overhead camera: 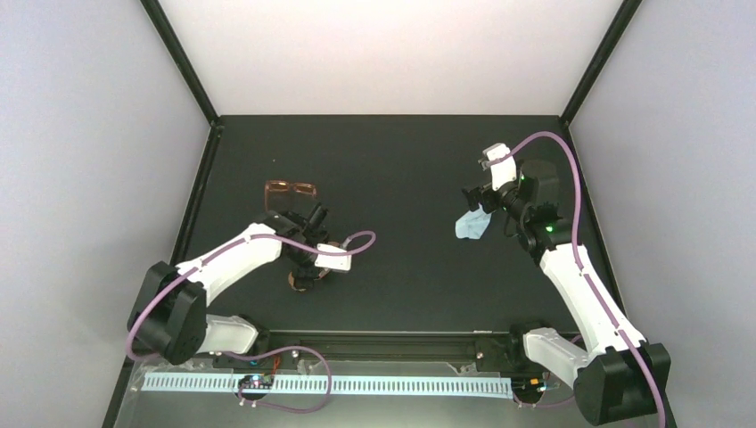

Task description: Organize the sunglasses

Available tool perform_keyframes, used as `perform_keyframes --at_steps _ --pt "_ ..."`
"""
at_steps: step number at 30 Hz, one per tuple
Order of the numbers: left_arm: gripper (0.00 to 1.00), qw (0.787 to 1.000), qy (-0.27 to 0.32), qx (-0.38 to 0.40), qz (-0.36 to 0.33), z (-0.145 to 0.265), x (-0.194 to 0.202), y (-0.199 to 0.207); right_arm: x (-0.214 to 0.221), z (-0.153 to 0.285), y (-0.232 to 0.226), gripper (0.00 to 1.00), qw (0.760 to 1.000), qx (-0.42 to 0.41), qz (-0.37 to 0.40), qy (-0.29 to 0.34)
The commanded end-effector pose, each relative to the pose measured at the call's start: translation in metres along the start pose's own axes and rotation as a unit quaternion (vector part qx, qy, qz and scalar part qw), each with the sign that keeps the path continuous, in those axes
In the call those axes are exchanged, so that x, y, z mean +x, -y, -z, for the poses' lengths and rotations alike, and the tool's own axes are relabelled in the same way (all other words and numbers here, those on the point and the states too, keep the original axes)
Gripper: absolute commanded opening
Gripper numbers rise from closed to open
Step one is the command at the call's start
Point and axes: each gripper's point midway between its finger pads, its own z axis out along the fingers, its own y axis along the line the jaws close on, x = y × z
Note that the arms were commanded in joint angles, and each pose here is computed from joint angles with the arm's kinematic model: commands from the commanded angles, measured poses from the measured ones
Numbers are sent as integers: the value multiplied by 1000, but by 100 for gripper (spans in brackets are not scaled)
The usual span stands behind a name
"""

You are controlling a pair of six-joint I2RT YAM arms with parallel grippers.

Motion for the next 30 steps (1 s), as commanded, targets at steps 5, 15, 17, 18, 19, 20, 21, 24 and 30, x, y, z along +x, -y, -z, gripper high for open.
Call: perform_keyframes --at_steps 5,15,17,18,19,20,21,24,30 --pt "99 997 -38 -20 65 -30 15 -24 -9 6 -6 100 1000 -15 14 17" --pt "95 988 -30 -47 142 -43 24 -20 -7 4 -7 100 1000 -18 15 13" --pt "93 988 -28 -50 144 -40 25 -19 -6 3 -7 100 1000 -18 15 12" --pt "91 988 -26 -48 146 -40 26 -17 -6 3 -7 100 1000 -18 15 12" --pt "89 988 -23 -46 148 -39 26 -16 -7 4 -7 100 1000 -18 15 13" --pt "87 987 -21 -43 151 -39 26 -16 -6 4 -7 100 1000 -18 15 13" --pt "82 987 -19 -40 155 -40 26 -15 -6 4 -7 100 1000 -18 16 13" --pt "70 985 -12 -34 167 -40 24 -15 -7 4 -8 100 1000 -19 16 15" --pt "48 982 41 -26 183 -30 1 -21 -7 4 -13 100 999 -33 14 20"
